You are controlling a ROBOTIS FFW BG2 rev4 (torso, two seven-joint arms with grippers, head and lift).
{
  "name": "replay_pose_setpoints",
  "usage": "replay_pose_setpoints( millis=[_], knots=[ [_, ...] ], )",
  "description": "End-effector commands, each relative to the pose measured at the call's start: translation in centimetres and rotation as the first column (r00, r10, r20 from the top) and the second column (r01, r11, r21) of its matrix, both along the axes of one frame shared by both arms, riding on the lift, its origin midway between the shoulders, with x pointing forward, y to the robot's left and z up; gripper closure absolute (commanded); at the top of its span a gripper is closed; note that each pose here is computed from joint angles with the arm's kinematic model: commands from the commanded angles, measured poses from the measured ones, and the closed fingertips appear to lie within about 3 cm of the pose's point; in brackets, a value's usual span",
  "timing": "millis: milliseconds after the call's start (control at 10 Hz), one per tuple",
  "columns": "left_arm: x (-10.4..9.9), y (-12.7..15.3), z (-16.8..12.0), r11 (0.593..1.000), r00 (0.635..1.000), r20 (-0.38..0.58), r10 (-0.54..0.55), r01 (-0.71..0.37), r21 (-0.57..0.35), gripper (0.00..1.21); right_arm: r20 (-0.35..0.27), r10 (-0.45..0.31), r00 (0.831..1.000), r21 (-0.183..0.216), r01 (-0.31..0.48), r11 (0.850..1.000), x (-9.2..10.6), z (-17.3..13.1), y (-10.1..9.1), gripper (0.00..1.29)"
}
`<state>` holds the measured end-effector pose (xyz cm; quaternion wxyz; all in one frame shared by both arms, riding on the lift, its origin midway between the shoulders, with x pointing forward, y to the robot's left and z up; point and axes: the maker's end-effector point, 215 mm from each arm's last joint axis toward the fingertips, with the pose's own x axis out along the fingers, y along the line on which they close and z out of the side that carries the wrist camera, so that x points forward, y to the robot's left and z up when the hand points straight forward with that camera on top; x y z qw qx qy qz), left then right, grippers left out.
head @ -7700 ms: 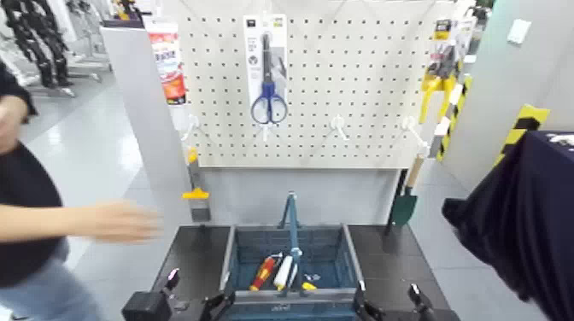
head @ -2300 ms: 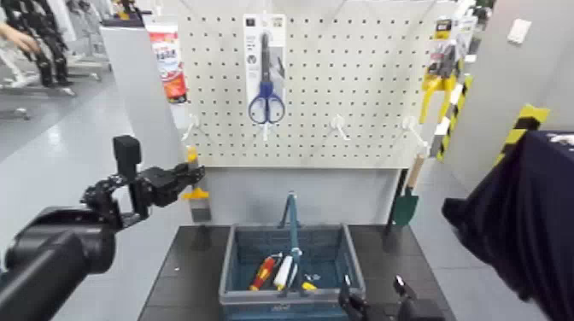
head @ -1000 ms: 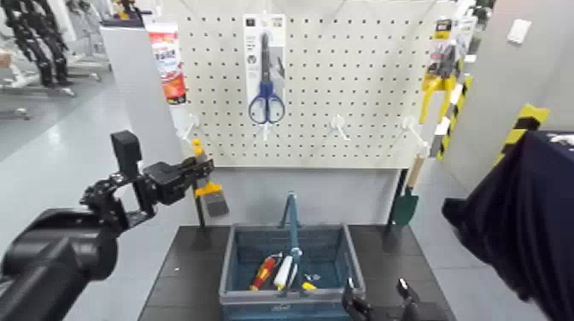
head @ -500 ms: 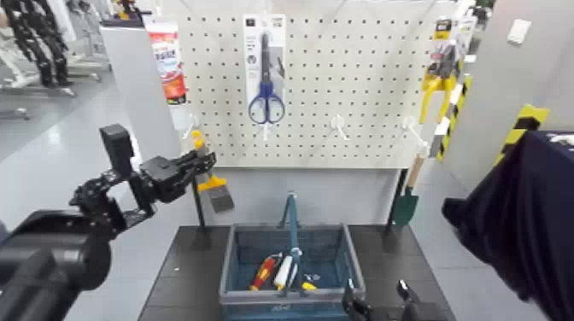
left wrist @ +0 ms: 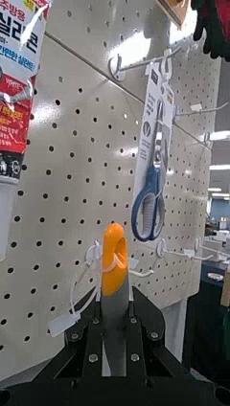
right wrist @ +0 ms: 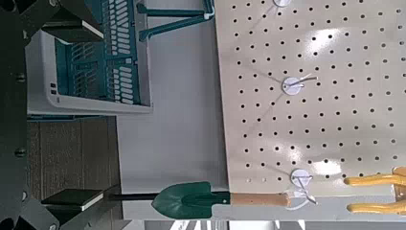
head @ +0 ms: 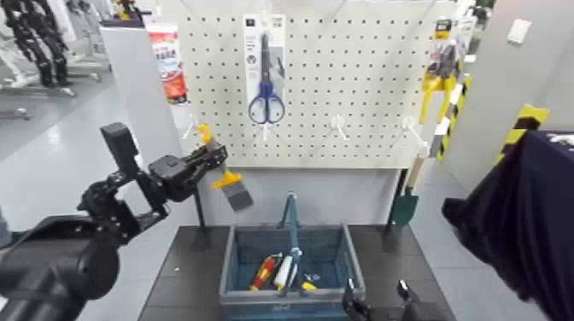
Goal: Put the yellow paint brush into the crate.
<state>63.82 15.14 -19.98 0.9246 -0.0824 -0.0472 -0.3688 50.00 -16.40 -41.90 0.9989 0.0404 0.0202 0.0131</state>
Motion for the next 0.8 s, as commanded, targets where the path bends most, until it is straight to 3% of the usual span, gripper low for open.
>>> replay_pose_setpoints(
  millis=[100, 500, 800],
  knots=[
    [-0.5, -0.9, -1.6, 0.994, 0.998, -0.060, 0.000, -0.007, -0.110, 1.21, 0.002, -0.002, 1.000, 0.003, 0.002, 1.000, 0.0, 0.0, 0.0, 0.15],
    [-1.1, -3.6, -8.3, 0.972, 0.976, -0.214, -0.033, -0.019, -0.235, 1.21, 0.006, -0.002, 1.000, 0.007, 0.002, 1.000, 0.0, 0.2, 0.0, 0.15],
    [-1.6, -6.2, -12.5, 0.970, 0.953, -0.297, -0.067, -0.008, -0.244, 1.21, 0.005, -0.001, 1.000, 0.010, 0.001, 1.000, -0.1, 0.1, 0.1, 0.15]
  ],
)
